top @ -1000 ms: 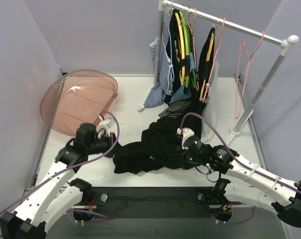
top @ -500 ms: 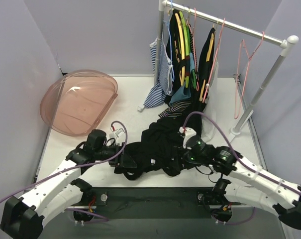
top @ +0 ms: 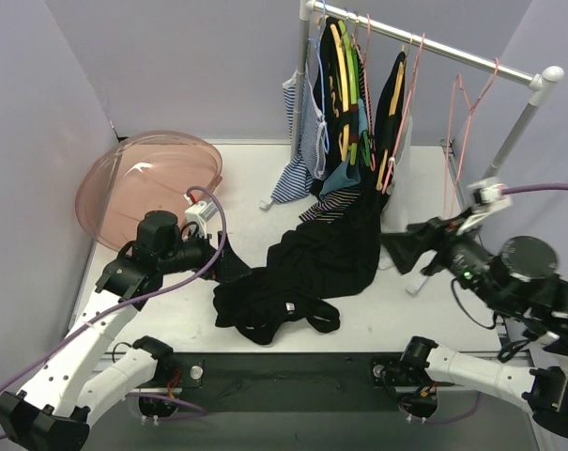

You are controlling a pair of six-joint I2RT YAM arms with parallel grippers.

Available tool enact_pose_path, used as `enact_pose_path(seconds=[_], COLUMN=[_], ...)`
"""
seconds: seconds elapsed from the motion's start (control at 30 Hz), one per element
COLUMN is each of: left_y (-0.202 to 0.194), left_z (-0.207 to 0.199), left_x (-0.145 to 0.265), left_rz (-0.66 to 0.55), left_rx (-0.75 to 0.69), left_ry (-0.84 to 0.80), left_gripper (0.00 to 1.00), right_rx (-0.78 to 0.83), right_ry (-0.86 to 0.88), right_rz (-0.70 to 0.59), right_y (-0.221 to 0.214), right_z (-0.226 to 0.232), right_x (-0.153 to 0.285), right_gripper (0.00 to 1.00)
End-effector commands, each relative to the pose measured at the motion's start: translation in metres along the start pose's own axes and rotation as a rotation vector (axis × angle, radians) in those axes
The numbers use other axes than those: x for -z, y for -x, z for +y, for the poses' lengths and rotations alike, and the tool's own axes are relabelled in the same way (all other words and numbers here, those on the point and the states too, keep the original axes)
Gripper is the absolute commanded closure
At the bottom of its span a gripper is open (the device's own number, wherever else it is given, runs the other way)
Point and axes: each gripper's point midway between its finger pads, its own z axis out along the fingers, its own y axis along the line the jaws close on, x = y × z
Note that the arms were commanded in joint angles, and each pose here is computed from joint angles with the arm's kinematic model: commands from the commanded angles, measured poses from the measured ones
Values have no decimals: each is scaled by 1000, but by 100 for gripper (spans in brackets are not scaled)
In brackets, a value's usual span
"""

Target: Place the tank top on the hanger

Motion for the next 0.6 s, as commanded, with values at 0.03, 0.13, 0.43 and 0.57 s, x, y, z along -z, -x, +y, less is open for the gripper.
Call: enact_pose_path(seconds=[0.03, 0.13, 0.43, 0.57], left_y=[17, 15, 6, 7], left_z=[5, 13, 20, 23], left_x=[2, 3, 8, 8], left_rz=[-83, -88, -90, -93], left_rx=[-3, 12, 42, 40], left_ry=[17, 35, 10, 2], left_gripper=[11, 10, 9, 9], right_rx=[-1, 13, 103, 100], right_ry=[-507, -664, -844, -796], right_rz=[-315, -382, -378, -261], right_y=[81, 103, 115, 107], right_z=[-87, -105, -120, -123], right_x=[56, 73, 78, 30], right_gripper=[26, 27, 32, 32])
